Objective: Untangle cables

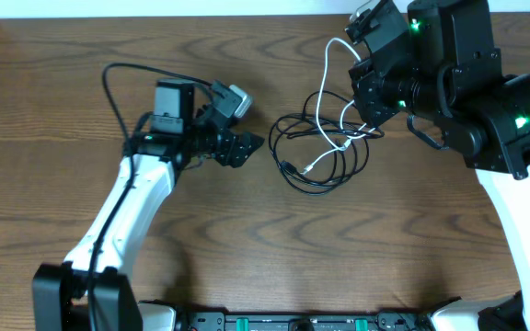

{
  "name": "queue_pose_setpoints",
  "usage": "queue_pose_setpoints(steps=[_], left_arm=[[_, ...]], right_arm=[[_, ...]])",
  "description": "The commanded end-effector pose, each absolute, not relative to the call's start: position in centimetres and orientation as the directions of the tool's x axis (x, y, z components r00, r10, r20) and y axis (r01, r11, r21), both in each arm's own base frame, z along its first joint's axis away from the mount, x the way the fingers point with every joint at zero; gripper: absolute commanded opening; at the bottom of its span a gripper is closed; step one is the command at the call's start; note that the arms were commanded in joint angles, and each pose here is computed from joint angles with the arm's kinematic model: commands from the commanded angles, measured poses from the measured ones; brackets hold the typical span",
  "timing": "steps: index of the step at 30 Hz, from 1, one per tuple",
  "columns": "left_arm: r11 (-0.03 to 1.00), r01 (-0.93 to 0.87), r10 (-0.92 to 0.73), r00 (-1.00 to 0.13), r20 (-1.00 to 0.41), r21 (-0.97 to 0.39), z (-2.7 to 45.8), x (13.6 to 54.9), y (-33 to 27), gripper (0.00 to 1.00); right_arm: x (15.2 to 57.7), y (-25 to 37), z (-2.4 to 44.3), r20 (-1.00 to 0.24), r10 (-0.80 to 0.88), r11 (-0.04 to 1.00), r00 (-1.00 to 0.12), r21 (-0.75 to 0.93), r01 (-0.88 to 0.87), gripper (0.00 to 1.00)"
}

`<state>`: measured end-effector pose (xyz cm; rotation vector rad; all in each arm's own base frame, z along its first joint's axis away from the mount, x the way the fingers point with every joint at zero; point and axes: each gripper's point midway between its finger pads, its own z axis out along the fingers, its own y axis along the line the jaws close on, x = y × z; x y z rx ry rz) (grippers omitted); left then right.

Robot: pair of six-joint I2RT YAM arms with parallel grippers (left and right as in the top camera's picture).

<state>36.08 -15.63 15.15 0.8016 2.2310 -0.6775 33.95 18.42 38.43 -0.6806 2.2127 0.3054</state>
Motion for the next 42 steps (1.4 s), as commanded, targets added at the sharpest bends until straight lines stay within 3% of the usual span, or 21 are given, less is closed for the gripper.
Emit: queue_pose_setpoints(steps=[1,9,15,19,25,27,29,31,37,42], left_arm=[[0.556,0.798,0.384,-0.496,-0.779,-0.234,16.9,34.6,-17.2,0.77],[0.364,0.927,0.516,-0.284,-0.808,-0.093,16.5,32.5,-21.5,0.79],[0.322,0.946,0.536,-0.161,-0.829,0.024,17.2,33.0,-24.1,0.79],[0.33,0.942,0.555,-0.141,-0.82,0.062,16.3,33.9,-25.1,0.8],[0.401,0.916,0.525,-0.208,-0.825,0.024,14.4,36.0,-26.3,0.79],[0.417,0.909,0.509,-0.231,-0.829,0.003,13.9,36.5,-26.5,0.66],[0.423,0.906,0.505,-0.24,-0.829,-0.005,13.6,36.7,-26.5,0.33],[0.426,0.905,0.506,-0.245,-0.827,-0.008,13.4,36.8,-26.4,0.1],[0.557,0.83,0.464,-0.336,-0.82,-0.025,14.3,38.5,-24.1,0.07],[0.674,0.739,0.428,-0.409,-0.806,-0.017,16.1,39.5,-19.4,0.07]], right_arm=[[33.4,18.1,39.9,-0.776,-0.368,0.823,-0.512,-0.015,-0.568,0.01],[33.3,18.0,39.7,-0.77,-0.371,0.822,-0.519,-0.013,-0.569,0.01],[32.9,17.9,39.3,-0.755,-0.379,0.822,-0.536,-0.009,-0.569,0.01],[32.7,17.8,39.0,-0.744,-0.384,0.822,-0.546,-0.007,-0.569,0.01],[32.6,17.8,38.9,-0.742,-0.386,0.822,-0.548,-0.006,-0.57,0.01],[32.6,17.7,38.9,-0.74,-0.387,0.822,-0.551,-0.005,-0.57,0.01],[32.6,17.7,38.8,-0.739,-0.387,0.822,-0.552,-0.005,-0.57,0.01],[32.6,17.7,38.8,-0.738,-0.387,0.822,-0.552,-0.005,-0.57,0.01],[32.9,17.0,38.7,-0.731,-0.387,0.839,-0.562,-0.026,-0.544,0.01],[35.0,11.7,38.6,-0.728,-0.248,0.956,-0.639,-0.076,-0.284,0.01]])
